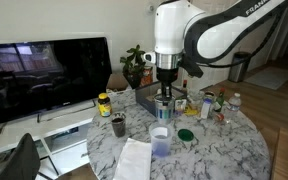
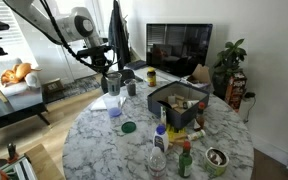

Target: Pour the contents of the silver cup into the grey box and then put the silver cup back in the plastic cup

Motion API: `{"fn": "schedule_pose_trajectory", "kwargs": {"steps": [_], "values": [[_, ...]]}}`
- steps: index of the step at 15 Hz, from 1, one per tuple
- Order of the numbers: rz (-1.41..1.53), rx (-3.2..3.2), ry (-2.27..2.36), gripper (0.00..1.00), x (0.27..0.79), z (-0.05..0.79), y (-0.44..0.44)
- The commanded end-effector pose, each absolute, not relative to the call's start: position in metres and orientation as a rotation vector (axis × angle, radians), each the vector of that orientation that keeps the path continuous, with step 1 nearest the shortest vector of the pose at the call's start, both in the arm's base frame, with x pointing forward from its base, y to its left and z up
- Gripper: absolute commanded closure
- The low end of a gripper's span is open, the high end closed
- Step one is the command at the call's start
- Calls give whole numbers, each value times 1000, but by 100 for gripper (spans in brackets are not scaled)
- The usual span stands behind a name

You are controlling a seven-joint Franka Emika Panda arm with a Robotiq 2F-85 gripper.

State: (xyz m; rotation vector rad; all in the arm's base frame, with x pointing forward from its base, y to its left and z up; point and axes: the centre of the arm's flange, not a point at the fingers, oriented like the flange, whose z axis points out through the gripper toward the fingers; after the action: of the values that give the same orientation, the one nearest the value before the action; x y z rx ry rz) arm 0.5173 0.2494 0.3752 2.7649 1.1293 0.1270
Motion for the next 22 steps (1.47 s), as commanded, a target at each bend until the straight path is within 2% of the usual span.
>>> {"fn": "schedule_pose_trajectory", "kwargs": {"steps": [1, 3, 4, 12, 19, 22], "values": [[141, 2751, 1121, 99, 514, 408, 234], [130, 2813, 1048, 99, 518, 421, 228], [169, 2773, 1089, 96, 519, 410, 237], [180, 2788, 1064, 99, 529, 426, 230], [575, 2876, 733, 99, 614, 505, 175], [766, 2911, 563, 99, 654, 513, 142]]}}
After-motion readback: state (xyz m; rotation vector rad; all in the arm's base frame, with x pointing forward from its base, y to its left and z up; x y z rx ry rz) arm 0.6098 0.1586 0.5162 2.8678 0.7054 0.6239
